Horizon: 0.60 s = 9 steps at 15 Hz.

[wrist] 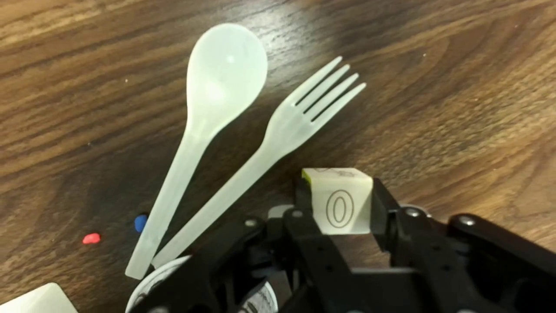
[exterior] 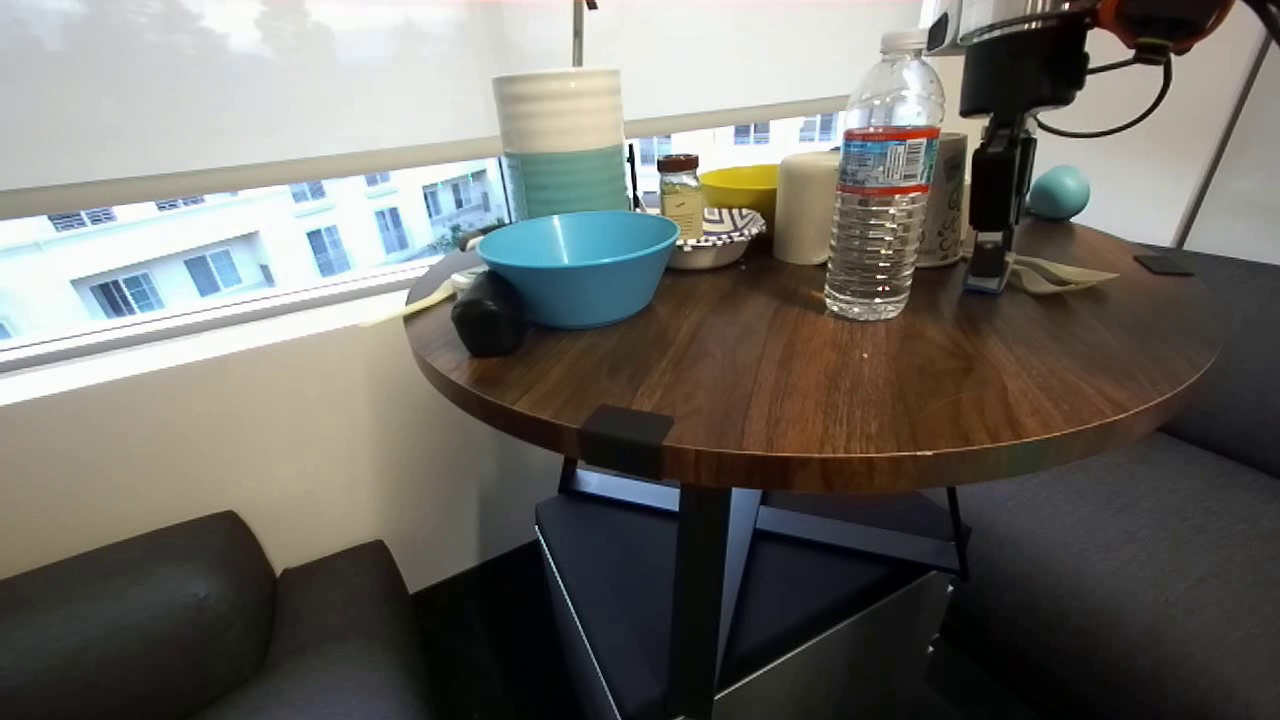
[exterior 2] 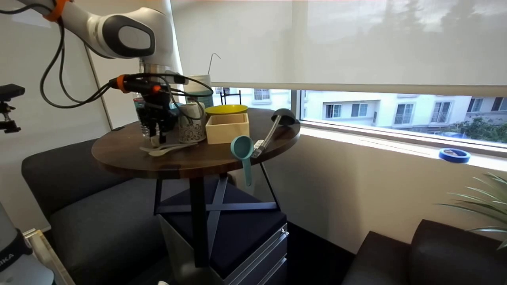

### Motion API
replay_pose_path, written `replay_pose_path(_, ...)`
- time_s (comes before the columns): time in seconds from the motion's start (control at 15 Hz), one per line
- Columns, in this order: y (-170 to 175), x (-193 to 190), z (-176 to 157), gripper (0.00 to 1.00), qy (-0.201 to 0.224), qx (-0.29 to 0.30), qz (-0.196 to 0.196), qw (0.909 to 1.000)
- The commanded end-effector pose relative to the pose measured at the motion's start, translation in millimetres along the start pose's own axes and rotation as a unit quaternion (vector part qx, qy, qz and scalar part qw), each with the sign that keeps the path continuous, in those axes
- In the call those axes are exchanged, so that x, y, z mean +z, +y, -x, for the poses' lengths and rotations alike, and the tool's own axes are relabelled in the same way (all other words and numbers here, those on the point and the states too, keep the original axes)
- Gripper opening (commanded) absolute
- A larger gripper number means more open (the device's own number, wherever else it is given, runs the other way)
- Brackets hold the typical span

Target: Put the white block on top of the water bottle

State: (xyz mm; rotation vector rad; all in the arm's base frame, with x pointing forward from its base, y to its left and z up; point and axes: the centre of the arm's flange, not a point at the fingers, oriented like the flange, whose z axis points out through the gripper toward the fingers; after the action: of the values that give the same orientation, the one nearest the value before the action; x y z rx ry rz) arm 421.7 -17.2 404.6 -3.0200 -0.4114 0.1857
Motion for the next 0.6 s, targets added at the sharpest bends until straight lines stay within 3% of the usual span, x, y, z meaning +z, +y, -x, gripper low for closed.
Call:
replay_pose_path(0.0, -2, -23, 5, 0.11, 0.019, -0.011, 0.003, 0.9998)
replay_pose_path(0.53, -20, -123, 28, 0.11, 0.04, -0.056, 0.019, 0.9975)
